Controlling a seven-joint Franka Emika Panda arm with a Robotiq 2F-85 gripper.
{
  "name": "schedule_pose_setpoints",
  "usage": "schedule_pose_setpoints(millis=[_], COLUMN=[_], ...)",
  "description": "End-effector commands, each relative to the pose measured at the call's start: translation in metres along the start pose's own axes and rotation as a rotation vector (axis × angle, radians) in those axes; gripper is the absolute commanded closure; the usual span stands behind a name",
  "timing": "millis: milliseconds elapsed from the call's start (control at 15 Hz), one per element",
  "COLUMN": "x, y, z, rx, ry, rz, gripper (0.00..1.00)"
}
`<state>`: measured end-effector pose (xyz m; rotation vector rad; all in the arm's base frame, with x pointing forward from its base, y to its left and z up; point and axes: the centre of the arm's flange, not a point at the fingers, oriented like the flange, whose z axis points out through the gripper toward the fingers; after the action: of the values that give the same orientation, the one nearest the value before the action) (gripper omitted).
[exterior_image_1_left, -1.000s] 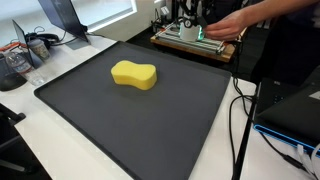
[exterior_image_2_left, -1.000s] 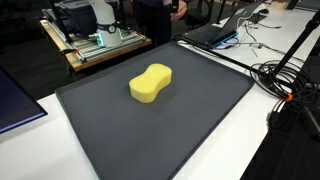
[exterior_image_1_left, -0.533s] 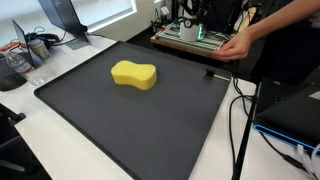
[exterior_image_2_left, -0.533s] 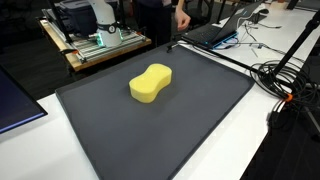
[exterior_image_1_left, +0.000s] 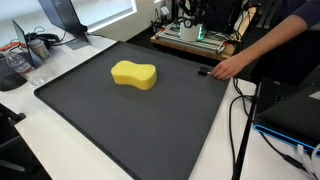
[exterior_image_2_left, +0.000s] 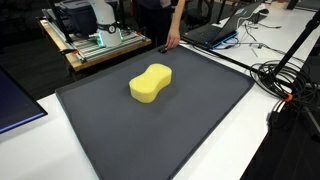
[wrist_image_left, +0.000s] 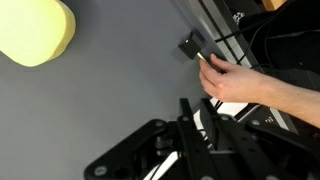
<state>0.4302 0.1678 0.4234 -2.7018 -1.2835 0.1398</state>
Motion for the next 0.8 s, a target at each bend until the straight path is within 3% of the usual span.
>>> schedule_pose_setpoints(millis=[0, 400, 600, 733], x=[-0.0013, 0.0012, 0.0027, 0.0035], y=[0.0086, 0.0080, 0.0077, 0.0076], z=[-0.0034, -0.0056, -0.0072, -0.0087], rx=[0.031, 0.031, 0.029, 0.029], ry=[0.000, 0.001, -0.002, -0.005], rz=[-0.020, -0.036, -0.039, -0.041], gripper=[0.52, 0.11, 0.17, 0.32])
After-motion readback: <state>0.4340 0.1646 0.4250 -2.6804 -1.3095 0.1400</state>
